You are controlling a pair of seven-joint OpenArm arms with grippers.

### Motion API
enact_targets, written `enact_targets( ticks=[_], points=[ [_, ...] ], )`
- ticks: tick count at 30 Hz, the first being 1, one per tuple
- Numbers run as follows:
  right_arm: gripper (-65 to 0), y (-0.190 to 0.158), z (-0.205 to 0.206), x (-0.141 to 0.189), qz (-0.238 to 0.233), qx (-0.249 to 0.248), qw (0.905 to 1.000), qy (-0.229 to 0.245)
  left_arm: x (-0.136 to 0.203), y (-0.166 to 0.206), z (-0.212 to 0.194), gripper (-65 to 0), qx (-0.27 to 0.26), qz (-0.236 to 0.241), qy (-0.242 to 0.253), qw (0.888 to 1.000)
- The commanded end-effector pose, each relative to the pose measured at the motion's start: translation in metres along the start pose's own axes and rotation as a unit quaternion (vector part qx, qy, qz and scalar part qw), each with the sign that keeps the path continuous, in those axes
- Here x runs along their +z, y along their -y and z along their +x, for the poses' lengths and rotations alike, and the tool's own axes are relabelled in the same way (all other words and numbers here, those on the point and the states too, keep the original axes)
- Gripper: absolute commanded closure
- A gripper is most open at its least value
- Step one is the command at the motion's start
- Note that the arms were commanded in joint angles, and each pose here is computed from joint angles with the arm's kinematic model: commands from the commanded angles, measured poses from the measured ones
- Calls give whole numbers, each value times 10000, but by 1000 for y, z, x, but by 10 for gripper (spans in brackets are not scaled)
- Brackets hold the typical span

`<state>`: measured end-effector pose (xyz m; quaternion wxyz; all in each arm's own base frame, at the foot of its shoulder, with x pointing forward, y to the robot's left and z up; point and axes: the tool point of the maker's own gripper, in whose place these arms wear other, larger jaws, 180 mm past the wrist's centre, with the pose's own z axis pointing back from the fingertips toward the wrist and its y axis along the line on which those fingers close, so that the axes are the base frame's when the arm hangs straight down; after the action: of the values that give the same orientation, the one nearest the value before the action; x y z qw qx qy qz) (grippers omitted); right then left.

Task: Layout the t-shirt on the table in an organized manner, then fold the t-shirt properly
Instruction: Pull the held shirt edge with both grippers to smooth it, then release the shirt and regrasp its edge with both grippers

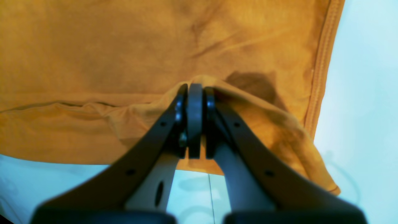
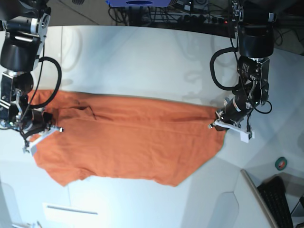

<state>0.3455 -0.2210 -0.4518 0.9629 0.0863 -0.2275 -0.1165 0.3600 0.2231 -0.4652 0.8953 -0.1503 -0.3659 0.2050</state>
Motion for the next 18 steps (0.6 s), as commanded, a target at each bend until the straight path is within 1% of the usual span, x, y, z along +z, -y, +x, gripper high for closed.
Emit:
enact_targets(
  ticks=[1,2,3,5,6,7,8,10,11,12,14,16,18],
  points=[
    [-18,0,23,8,24,2,9995,302,1,6,27,0,-18,-107,314,9994],
    [-89,0,24,9,23,0,9995,326,1,5,29,-61,18,-101,345,9994],
    [-162,1,25,9,31,-18,9994,357,3,3,34,-135,117,-82,422,9990],
    [-287,11,27,17,-25,-205,9985,512,8,2,44,-298,346,-98,643,9973],
    [-332,16,29,22,-51,-287,9976,625,11,2,51,-378,463,-116,782,9958],
    [-356,16,30,27,-34,-374,9965,749,15,-1,54,-453,553,-101,884,9945],
    [-357,18,31,32,-48,-419,9954,855,20,-5,58,-517,585,-73,977,9935],
    [-357,25,35,49,-131,-489,9925,1113,30,-9,69,-607,617,-59,1191,9909],
    [-357,28,30,56,-173,-520,9913,1196,36,-12,71,-637,616,-42,1273,9899],
    [-357,27,24,61,-185,-568,9907,1225,41,-12,74,-642,579,-45,1347,9892],
    [-359,28,12,74,-234,-674,9889,1304,52,-13,72,-625,470,-42,1412,9889],
    [-365,25,-6,83,-240,-753,9884,1294,61,-14,56,-615,518,-79,1365,9893],
    [-416,24,-23,86,-275,-821,9883,1252,66,-20,36,-617,749,-121,1261,9891]
  ],
)
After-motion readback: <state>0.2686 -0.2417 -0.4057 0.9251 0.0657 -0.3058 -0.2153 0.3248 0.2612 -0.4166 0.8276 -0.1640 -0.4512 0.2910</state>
